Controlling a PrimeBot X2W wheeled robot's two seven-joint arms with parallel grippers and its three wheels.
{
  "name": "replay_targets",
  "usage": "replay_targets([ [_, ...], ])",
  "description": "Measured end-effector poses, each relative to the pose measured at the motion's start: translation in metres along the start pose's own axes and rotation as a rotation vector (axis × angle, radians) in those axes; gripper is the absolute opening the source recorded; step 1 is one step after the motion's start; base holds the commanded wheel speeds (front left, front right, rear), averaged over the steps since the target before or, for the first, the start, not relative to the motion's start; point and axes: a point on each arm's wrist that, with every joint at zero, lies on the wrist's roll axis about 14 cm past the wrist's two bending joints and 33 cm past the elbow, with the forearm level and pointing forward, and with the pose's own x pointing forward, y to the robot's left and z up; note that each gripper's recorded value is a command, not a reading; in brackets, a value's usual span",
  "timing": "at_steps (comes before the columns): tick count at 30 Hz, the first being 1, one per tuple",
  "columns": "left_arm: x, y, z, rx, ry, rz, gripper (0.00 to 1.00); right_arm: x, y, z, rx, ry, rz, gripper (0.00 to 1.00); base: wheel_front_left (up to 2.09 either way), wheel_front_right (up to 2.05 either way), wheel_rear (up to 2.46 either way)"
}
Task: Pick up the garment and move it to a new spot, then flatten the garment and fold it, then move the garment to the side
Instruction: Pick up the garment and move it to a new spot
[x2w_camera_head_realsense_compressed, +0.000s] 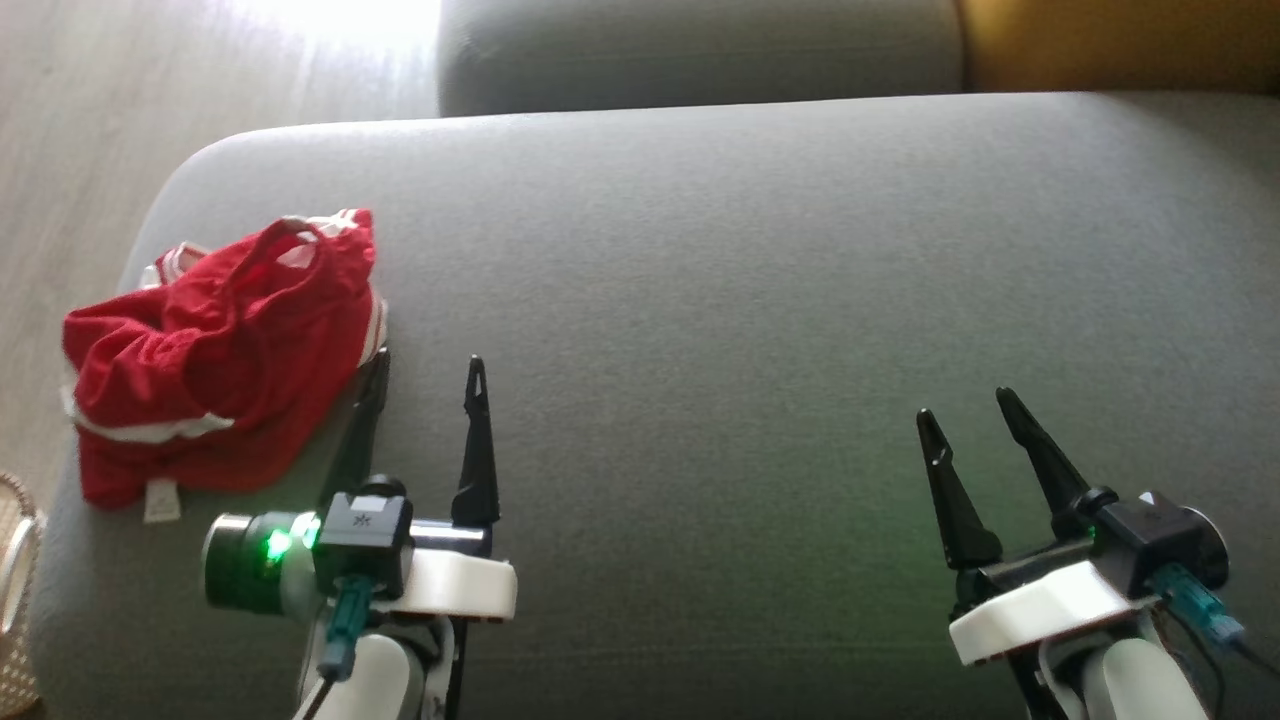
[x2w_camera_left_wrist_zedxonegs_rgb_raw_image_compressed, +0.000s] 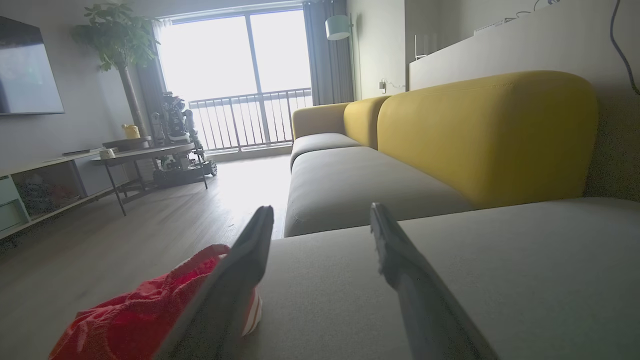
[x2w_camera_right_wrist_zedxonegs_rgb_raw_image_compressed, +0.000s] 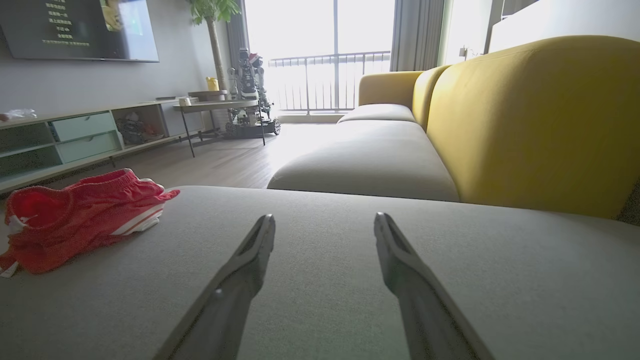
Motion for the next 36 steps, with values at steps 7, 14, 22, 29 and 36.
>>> replay_targets([
  [7,-0.007,0.023,-0.006,0.013,0.024,0.066,1.0,0.011,0.019,-0.005,0.011,0.01,0.06,1.0,0.0,0.0,0.0],
  [14,-0.016,0.046,-0.009,0.019,0.046,0.148,1.0,0.022,0.04,-0.011,0.023,0.021,0.125,1.0,0.0,0.0,0.0],
  [22,-0.03,0.071,-0.013,0.033,0.069,0.224,1.0,0.033,0.067,-0.02,0.04,0.039,0.205,1.0,0.0,0.0,0.0],
  [29,-0.041,0.092,-0.015,0.044,0.087,0.295,1.0,0.041,0.088,-0.027,0.055,0.054,0.265,1.0,0.0,0.0,0.0],
  [36,-0.048,0.106,-0.02,0.049,0.11,0.343,1.0,0.046,0.099,-0.033,0.064,0.068,0.298,1.0,0.0,0.0,0.0],
])
